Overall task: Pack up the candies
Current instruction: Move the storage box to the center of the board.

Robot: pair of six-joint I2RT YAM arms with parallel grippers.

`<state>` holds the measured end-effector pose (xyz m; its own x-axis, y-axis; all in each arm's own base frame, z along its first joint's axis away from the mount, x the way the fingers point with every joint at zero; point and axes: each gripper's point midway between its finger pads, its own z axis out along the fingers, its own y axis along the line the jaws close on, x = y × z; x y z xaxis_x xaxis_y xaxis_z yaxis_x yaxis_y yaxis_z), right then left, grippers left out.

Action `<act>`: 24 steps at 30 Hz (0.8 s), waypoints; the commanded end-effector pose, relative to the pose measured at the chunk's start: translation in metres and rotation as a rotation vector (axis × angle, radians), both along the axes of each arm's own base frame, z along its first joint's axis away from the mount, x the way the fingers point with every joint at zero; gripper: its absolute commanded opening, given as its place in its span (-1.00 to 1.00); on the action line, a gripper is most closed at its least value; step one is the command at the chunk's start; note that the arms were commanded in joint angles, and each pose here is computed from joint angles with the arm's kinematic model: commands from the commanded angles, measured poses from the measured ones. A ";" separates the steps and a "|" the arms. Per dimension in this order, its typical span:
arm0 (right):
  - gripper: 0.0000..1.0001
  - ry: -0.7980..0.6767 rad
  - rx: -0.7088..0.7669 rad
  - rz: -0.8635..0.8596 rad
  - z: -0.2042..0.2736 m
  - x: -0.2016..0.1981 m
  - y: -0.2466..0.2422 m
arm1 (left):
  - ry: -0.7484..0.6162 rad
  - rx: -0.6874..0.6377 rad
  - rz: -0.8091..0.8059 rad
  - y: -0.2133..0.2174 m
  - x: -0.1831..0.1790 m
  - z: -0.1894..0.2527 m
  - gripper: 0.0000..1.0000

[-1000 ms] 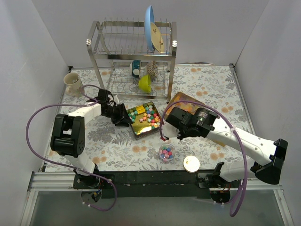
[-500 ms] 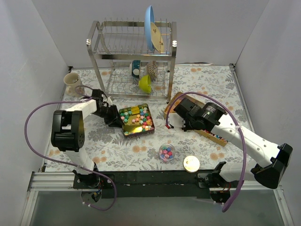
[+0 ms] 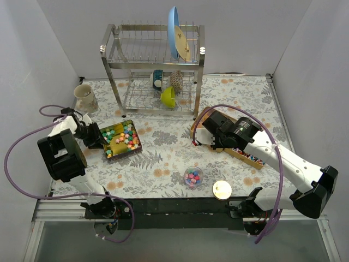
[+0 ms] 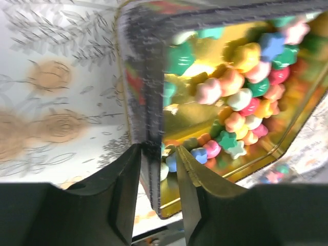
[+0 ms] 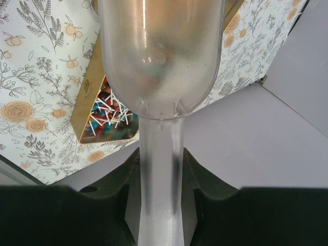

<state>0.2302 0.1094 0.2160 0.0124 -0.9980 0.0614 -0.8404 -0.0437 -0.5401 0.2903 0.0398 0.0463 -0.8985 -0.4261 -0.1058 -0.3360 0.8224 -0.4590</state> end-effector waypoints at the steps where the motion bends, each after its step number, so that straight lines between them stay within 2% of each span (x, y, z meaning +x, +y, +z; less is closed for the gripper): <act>1: -0.97 -0.049 0.067 -0.029 0.018 0.012 0.005 | -0.208 0.091 -0.097 0.008 0.018 0.060 -0.32; 3: -0.97 -0.061 0.086 -0.056 0.022 0.015 0.001 | -0.281 0.092 -0.138 -0.001 0.023 0.085 -0.28; 6: -0.97 -0.087 0.131 -0.161 0.030 0.025 -0.015 | -0.485 0.022 -0.338 -0.049 0.027 0.125 -0.25; 7: -0.97 -0.095 0.168 -0.227 0.032 0.029 -0.025 | -0.563 0.010 -0.454 -0.080 0.022 0.140 -0.22; 8: -0.97 -0.107 0.190 -0.262 0.034 0.031 -0.031 | -0.594 0.001 -0.519 -0.097 0.019 0.144 -0.22; 11: -0.97 -0.111 0.262 -0.384 0.032 0.032 -0.051 | -0.642 -0.034 -0.695 -0.159 0.009 0.146 -0.18; 18: -0.97 -0.108 0.341 -0.595 0.022 0.018 -0.093 | -0.742 -0.108 -0.955 -0.268 -0.001 0.137 -0.17; 22: -0.97 -0.144 0.354 -0.691 0.024 0.005 -0.119 | -0.800 -0.160 -1.238 -0.333 -0.031 0.125 -0.14; 24: -0.97 -0.145 0.356 -0.720 0.020 -0.001 -0.125 | -0.868 -0.150 -1.351 -0.352 -0.030 0.128 -0.12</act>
